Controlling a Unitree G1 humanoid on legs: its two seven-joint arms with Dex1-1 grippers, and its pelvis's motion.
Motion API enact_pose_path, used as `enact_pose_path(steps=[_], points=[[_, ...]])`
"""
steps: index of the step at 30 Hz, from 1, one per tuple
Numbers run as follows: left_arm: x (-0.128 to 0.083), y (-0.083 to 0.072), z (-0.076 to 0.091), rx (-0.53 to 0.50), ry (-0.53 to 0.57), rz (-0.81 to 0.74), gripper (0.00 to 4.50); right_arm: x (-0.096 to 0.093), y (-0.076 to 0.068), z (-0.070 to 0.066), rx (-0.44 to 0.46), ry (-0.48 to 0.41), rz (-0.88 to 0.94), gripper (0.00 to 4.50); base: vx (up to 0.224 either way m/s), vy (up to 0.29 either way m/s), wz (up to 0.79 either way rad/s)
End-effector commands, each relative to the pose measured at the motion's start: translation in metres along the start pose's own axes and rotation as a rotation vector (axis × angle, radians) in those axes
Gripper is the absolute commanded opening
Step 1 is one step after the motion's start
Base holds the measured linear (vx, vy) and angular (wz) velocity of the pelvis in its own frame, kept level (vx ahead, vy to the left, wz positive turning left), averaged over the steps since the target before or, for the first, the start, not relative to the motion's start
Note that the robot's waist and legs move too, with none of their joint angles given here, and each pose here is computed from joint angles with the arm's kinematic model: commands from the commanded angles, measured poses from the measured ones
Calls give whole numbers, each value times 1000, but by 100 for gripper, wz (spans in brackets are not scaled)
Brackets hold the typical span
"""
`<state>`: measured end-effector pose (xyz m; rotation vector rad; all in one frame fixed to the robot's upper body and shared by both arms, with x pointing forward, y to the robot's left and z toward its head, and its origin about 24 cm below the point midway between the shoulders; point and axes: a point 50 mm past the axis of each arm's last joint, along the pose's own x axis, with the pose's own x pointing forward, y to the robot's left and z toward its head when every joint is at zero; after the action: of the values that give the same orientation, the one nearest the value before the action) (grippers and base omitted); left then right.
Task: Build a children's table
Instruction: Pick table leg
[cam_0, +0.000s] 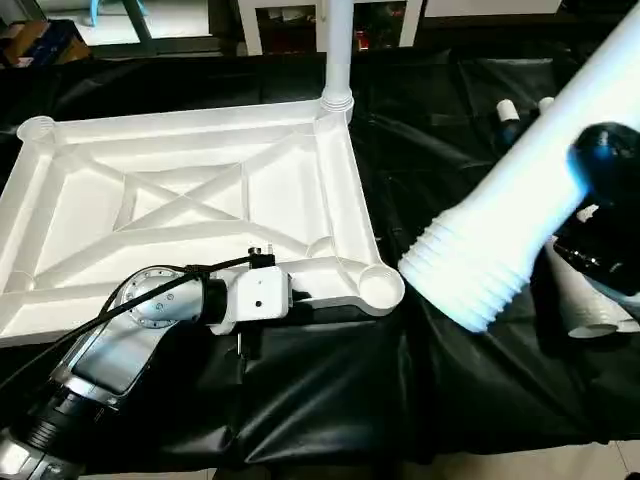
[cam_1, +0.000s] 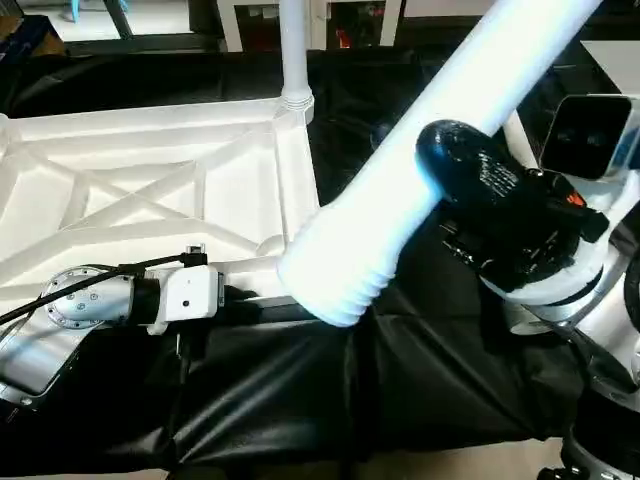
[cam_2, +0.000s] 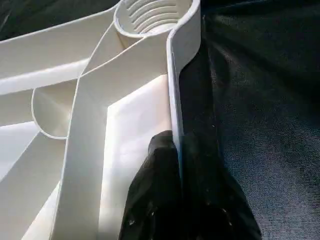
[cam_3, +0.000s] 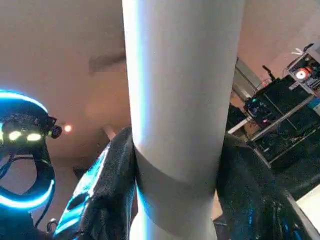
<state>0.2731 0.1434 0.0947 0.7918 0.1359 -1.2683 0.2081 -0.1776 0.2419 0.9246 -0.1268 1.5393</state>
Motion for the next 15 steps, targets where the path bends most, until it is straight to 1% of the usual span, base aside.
enact_pose_path(steps=[1, 10, 11, 13, 14, 15], points=[[4, -15, -23, -66, 103, -45, 2, 2, 5, -1, -11, 8, 27, 187, 0, 0, 0], [4, -15, -23, -66, 104, -47, 2, 0, 3, -2, -13, 13, 17, 187, 0, 0, 0], [4, -15, -24, -66, 106, -46, 2, 0, -4, -5, -45, 49, -53, 187, 0, 0, 0], [4, -15, -24, -68, 108, -47, 2, 1, -11, -8, -86, 88, -122, 187, 0, 0, 0], [4, -16, -25, -69, 110, -48, 2, 2, -19, -12, -136, 133, -197, 187, 0, 0, 0], [4, -16, -25, -72, 110, -49, 2, 2, -31, -16, -207, 194, -308, 187, 0, 0, 0]])
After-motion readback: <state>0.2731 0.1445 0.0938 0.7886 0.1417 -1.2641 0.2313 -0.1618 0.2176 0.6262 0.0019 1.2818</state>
